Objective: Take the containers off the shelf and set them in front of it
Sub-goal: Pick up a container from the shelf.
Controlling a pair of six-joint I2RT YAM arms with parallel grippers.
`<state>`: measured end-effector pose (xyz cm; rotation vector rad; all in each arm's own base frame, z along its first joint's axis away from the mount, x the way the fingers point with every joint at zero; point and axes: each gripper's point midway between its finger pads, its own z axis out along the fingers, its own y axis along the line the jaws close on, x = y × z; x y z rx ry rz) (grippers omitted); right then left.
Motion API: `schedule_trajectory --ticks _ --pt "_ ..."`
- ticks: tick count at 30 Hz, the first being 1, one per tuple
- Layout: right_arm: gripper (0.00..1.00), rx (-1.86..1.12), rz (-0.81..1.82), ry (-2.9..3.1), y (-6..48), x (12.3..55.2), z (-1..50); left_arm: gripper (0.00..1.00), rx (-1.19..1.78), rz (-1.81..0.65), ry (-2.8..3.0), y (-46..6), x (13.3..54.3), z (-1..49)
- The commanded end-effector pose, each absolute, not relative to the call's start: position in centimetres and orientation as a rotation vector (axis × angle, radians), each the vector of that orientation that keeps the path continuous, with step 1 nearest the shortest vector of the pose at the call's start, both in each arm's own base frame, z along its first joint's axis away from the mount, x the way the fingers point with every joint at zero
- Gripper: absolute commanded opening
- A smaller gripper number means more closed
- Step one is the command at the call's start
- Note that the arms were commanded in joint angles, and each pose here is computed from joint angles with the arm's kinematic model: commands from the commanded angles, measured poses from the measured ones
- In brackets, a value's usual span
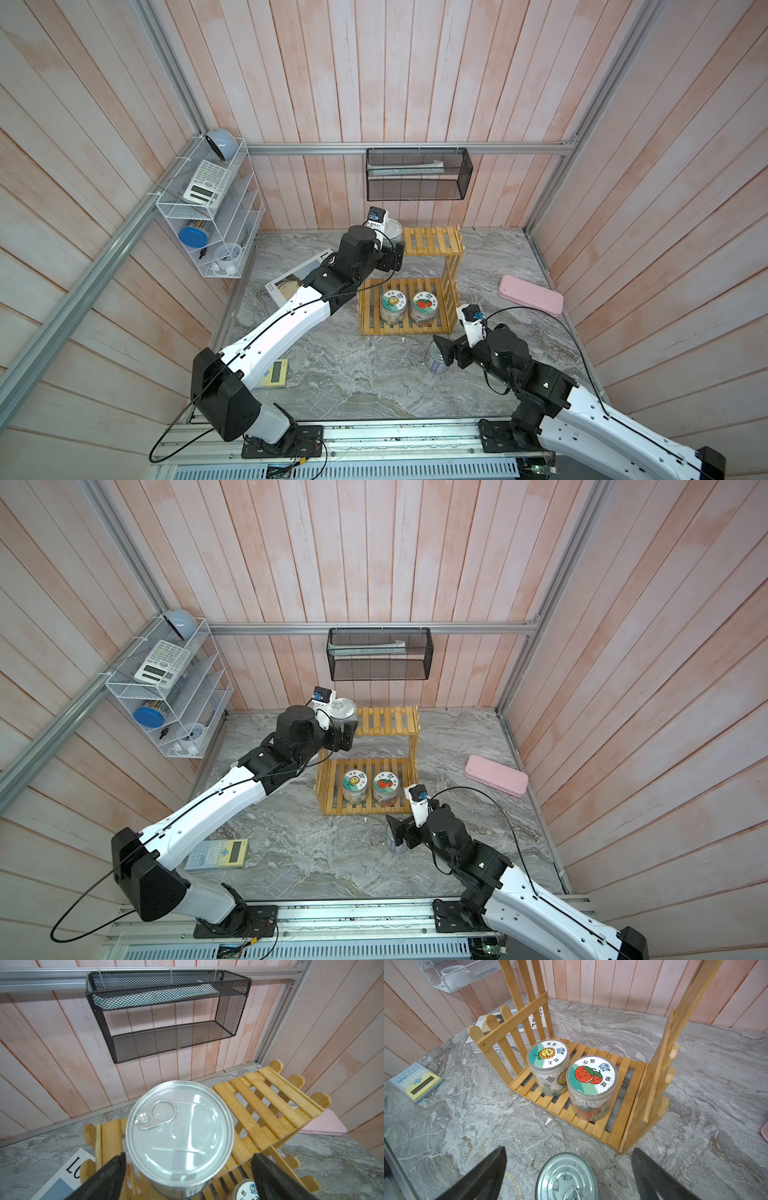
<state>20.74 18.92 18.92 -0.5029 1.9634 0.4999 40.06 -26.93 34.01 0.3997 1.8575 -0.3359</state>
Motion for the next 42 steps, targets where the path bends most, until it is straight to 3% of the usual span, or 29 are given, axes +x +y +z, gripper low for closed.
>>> schedule_trajectory --ticks 1,15,21,29,42 --pt "0.98 -0.493 0.471 1.956 18.4 21.0 19.5 1.0 0.375 -0.331 1.826 -27.0 40.9 35.2" --pt "0.98 -0.481 0.462 1.967 18.1 21.3 19.5 0.99 0.325 -0.319 1.841 -27.2 43.6 34.4" --pt "0.98 -0.477 0.461 1.969 18.0 21.4 19.4 0.79 0.32 -0.334 1.837 -27.2 43.7 34.4" --pt "0.98 -0.469 0.456 1.972 17.8 21.4 19.2 0.7 0.325 -0.354 1.823 -27.2 43.2 34.6" --pt "0.98 -0.399 0.426 1.962 15.9 21.9 20.8 0.7 0.411 -0.45 1.751 -27.9 36.4 36.4"
